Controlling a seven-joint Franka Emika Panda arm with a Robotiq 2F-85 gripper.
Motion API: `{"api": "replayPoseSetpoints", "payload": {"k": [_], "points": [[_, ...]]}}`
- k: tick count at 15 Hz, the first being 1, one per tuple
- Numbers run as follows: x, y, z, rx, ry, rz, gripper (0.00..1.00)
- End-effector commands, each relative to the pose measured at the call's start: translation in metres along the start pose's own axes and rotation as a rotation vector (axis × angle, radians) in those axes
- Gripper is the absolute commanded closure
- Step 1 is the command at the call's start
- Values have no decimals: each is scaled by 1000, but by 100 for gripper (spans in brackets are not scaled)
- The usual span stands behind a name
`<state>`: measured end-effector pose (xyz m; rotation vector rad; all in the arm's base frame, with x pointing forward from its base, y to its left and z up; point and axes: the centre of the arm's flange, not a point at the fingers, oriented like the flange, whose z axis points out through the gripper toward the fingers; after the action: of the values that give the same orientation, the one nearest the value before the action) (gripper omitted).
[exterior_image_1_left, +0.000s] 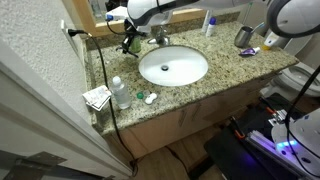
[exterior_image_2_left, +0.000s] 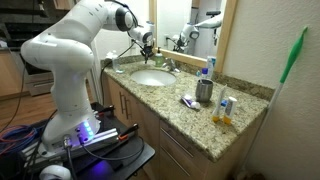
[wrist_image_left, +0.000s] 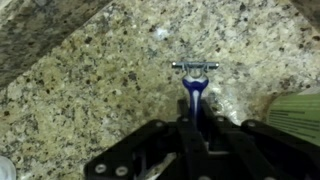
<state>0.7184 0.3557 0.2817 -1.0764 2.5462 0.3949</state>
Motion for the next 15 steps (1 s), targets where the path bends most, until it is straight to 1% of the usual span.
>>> {"api": "replayPoseSetpoints", "payload": {"k": [1, 4, 6, 8, 11, 12, 13, 14, 15], "points": [[-25, -14, 22, 41, -42, 35, 97], [-27, -3, 32, 36, -60, 17, 97], [-28, 1, 38, 42, -57, 20, 97], [-25, 1, 43, 56, -42, 24, 97], [-21, 0, 50, 73, -44, 25, 97], [-20, 1, 53, 74, -40, 27, 90], [-18, 2, 56, 81, -31, 33, 62], [-15, 2, 57, 83, -24, 42, 61], [-13, 3, 57, 85, -12, 51, 55]]}}
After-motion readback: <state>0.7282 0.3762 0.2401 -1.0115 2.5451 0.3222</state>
